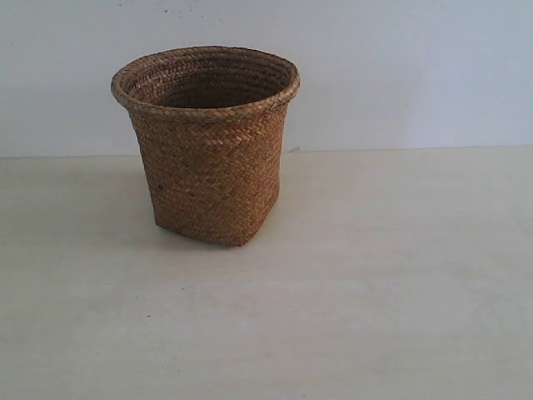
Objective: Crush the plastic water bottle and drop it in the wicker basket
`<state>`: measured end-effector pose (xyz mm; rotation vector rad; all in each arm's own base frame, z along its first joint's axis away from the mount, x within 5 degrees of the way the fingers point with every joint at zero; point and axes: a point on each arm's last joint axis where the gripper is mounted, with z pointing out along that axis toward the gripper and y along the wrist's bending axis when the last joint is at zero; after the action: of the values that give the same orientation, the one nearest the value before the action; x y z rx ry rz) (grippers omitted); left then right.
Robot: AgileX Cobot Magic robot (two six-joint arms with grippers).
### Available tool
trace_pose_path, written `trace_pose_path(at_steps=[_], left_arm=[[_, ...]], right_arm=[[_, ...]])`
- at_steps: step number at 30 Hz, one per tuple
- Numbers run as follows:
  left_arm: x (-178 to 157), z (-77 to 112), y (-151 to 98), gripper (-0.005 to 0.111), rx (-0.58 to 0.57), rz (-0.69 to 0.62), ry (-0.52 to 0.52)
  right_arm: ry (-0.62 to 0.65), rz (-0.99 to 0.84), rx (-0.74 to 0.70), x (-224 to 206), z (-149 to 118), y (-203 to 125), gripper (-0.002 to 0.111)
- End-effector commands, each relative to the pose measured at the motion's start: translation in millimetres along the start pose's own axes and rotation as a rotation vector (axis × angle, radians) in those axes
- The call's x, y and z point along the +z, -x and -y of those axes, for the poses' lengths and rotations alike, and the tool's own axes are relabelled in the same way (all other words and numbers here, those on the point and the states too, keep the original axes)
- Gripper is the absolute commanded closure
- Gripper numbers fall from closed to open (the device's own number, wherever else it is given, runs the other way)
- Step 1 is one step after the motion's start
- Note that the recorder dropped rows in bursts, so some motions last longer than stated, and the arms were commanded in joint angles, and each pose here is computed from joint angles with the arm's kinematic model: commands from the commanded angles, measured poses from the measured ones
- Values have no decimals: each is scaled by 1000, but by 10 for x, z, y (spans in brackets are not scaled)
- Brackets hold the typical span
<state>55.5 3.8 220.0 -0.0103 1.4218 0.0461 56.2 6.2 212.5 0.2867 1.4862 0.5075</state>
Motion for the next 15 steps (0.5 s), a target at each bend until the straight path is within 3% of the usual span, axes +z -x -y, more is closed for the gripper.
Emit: trace_pose_path(at_steps=[1, 3, 6, 9, 15], left_arm=[[-12, 88, -108, 103, 42, -104, -98], [-23, 121, -165, 103, 19, -168, -135], [-43, 84, -267, 103, -99, -289, -78], [-70, 53, -352, 103, -132, -386, -33], [-65, 55, -338, 103, -143, -370, -35]], right_arm=[[-3, 6, -15, -3, 2, 5, 108], [-3, 6, -15, -3, 2, 5, 108], [-3, 6, -15, -3, 2, 5, 108], [-3, 6, -15, -3, 2, 5, 108], [-3, 6, -15, -3, 2, 5, 108]])
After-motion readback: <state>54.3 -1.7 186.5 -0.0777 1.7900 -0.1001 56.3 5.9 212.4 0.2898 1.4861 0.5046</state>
